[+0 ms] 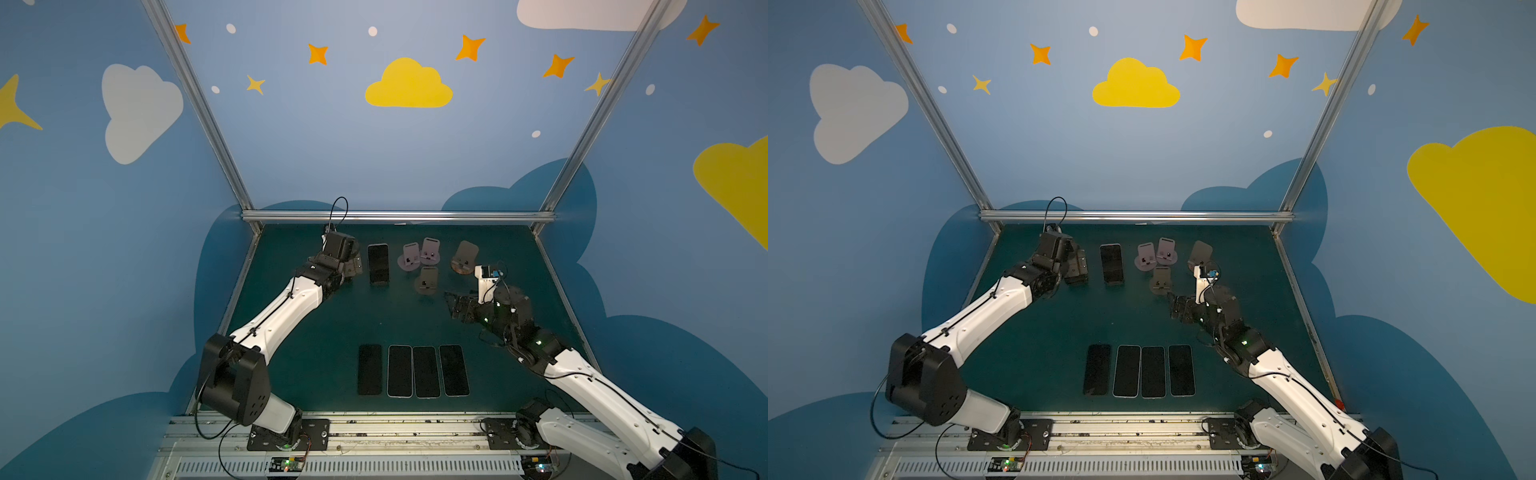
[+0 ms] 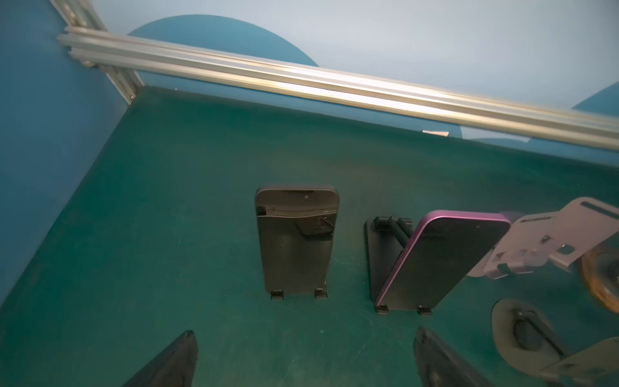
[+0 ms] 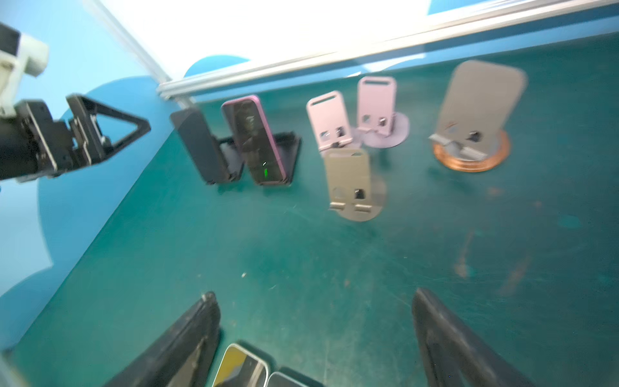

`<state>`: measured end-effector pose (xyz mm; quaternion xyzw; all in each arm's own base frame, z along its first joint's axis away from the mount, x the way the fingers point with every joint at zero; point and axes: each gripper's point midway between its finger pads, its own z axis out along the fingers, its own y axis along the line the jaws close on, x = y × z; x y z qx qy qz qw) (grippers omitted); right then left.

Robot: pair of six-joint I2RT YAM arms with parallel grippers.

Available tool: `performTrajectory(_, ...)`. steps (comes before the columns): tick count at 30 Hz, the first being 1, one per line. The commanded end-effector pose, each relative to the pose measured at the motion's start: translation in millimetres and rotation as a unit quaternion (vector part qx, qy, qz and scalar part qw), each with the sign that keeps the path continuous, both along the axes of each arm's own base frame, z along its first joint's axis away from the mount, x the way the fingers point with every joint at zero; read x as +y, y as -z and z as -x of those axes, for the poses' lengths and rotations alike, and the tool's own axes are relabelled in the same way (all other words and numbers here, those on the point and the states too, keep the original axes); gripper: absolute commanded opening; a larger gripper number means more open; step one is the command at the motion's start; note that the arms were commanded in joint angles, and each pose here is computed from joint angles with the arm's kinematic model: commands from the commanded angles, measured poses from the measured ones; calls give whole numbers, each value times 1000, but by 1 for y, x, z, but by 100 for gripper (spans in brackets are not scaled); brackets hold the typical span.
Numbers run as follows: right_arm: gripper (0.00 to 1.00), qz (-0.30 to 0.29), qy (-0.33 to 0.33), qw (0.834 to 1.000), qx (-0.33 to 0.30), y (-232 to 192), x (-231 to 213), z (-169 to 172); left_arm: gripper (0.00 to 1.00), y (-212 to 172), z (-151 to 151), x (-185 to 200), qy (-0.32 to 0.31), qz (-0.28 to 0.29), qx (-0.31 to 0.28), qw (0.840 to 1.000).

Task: Remove the phone from the phone stand
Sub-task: 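Draw the right gripper back while the left gripper reaches to the dark phone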

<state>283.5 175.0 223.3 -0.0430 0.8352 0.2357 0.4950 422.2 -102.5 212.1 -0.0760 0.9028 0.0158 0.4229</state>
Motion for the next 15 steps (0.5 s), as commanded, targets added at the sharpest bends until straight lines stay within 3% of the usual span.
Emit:
performTrajectory(1, 90, -13, 51, 998, -17, 2, -20, 2, 100, -9, 13, -3, 44, -27, 35, 998)
performTrajectory(4, 90, -29, 49, 997, -48, 5, -21, 2, 100, -2, 8, 3, 39, -9, 28, 999)
performTrajectory(8, 90, -19, 76, 996, -38, 26, -28, -3, 100, 26, -3, 13, 19, 38, 66, 997)
performTrajectory(15, 90, 6, 80, 997, 14, 40, -25, -5, 100, 44, -25, 16, 15, 21, 82, 996)
